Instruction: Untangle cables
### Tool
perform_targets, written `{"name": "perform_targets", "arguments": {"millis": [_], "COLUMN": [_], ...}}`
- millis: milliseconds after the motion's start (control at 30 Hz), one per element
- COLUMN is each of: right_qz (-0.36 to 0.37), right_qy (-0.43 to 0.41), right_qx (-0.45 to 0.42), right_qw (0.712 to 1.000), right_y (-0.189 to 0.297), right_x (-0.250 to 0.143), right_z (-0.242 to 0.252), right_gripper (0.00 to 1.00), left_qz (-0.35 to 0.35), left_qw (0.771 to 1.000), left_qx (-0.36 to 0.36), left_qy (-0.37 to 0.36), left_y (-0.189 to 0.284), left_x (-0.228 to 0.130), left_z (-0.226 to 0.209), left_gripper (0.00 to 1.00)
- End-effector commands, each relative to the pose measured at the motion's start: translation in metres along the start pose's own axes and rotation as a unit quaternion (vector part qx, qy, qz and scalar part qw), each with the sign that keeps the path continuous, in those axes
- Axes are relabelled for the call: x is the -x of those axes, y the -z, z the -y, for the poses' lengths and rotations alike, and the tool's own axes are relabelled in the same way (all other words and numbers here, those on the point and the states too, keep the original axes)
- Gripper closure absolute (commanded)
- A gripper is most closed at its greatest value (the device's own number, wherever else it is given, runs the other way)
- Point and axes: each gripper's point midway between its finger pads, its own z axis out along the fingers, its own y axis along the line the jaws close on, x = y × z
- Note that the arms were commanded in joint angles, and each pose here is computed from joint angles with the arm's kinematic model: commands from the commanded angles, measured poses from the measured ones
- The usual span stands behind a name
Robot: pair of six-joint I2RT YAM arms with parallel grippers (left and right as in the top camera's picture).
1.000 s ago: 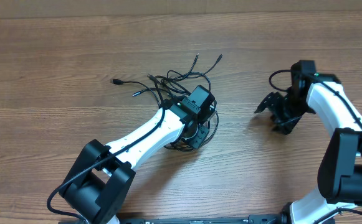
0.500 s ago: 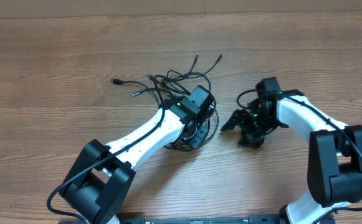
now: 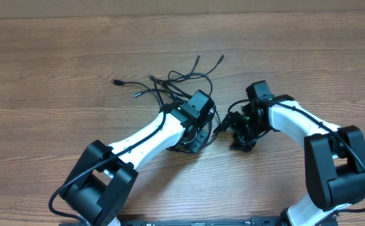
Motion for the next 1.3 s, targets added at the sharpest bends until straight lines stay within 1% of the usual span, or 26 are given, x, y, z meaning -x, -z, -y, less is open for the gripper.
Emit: {"name": "perform_targets", "arguments": {"millis": [0,133,200,400,633,767,900,967,1067,1133,1200,1267], "right_qz": [0.002,0.017,0.021,0.027,0.026,0.026,0.026,0.026,0.026,0.026,0.026,0.026], "right_qy": [-0.009,-0.019,-0.028,-0.045,-0.048,-0.048,-0.048,-0.048,-0.048,-0.048,-0.048,-0.048], "right_qx": [-0.002,-0.011,-0.013,-0.007,-0.009,-0.009,-0.009,-0.009,-0.009,-0.009,-0.009,-0.009], "right_qw": [1.000,1.000,0.999,0.999,0.998,0.998,0.998,0.998,0.998,0.998,0.998,0.998], "right_y": [-0.007,-0.008,-0.006,-0.001,-0.001,-0.001,-0.001,-0.001,-0.001,-0.001,-0.001,-0.001], "right_x": [-0.003,0.002,0.004,0.011,0.011,0.011,0.011,0.011,0.011,0.011,0.011,0.011], "right_z": [-0.002,-0.001,0.001,0.004,0.006,0.006,0.006,0.006,0.006,0.006,0.006,0.006], "right_gripper": [0.27,0.26,0.26,0.25,0.25,0.25,0.24,0.24,0.24,0.24,0.24,0.24], "left_qz": [-0.001,0.000,-0.002,-0.008,-0.008,-0.005,-0.007,-0.007,-0.008,-0.006,-0.006,-0.010], "left_qw": [1.000,0.997,0.996,0.996,0.996,0.997,0.997,0.997,0.997,0.997,0.998,0.998], "left_qx": [-0.006,-0.056,-0.070,-0.065,-0.064,-0.064,-0.064,-0.064,-0.055,-0.050,-0.042,-0.041], "left_qy": [-0.006,-0.053,-0.055,-0.054,-0.054,-0.052,-0.050,-0.050,-0.051,-0.051,-0.051,-0.050], "left_y": [0.003,0.010,0.011,0.011,0.007,0.000,-0.004,-0.005,-0.006,-0.008,-0.010,-0.014], "left_x": [0.001,0.005,0.004,0.001,-0.001,-0.003,-0.005,-0.005,-0.005,-0.004,-0.003,-0.004], "left_z": [0.002,0.020,0.025,0.023,0.023,0.022,0.022,0.021,0.019,0.017,0.014,0.014], "left_gripper": [0.52,0.53,0.51,0.50,0.49,0.53,0.60,0.60,0.58,0.59,0.65,0.67]}}
